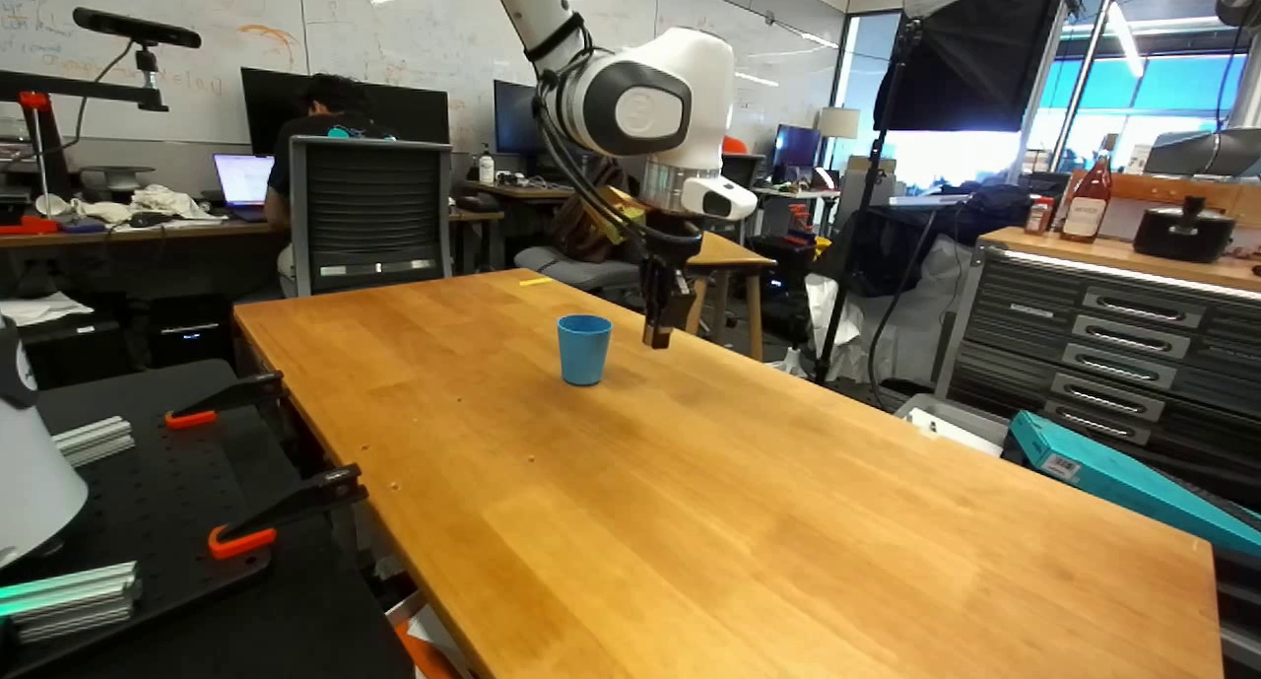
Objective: Put the block in the cup
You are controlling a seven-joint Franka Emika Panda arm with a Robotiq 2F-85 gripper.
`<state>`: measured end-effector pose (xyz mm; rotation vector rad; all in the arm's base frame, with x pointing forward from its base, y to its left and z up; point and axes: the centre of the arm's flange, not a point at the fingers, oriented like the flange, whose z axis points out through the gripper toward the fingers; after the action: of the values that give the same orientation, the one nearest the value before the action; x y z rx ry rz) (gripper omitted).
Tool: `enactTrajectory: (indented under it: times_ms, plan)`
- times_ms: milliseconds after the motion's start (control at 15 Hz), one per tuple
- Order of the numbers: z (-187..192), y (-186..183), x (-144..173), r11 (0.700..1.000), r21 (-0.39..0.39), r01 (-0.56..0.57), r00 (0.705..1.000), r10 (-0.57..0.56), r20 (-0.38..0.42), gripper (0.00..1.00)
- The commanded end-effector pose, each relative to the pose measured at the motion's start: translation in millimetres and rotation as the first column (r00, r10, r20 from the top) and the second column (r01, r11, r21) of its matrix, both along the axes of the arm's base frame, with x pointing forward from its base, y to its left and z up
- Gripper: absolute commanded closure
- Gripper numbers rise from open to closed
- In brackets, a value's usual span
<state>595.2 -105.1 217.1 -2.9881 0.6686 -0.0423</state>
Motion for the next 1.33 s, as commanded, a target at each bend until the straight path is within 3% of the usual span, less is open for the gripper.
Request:
enactTrajectory:
  times_ms: [0,400,867,1267]
  plan:
    - [50,21,-9,0.990,0.135,-0.045,0.999,0.044,0.004,0.88]
    - [66,62,-23,0.963,0.253,-0.091,0.995,0.101,-0.024,0.88]
    - [31,91,-34,0.964,0.234,-0.122,0.988,0.141,-0.067,0.88]
    - [27,82,-22,0.973,0.202,-0.109,0.992,0.121,-0.047,0.88]
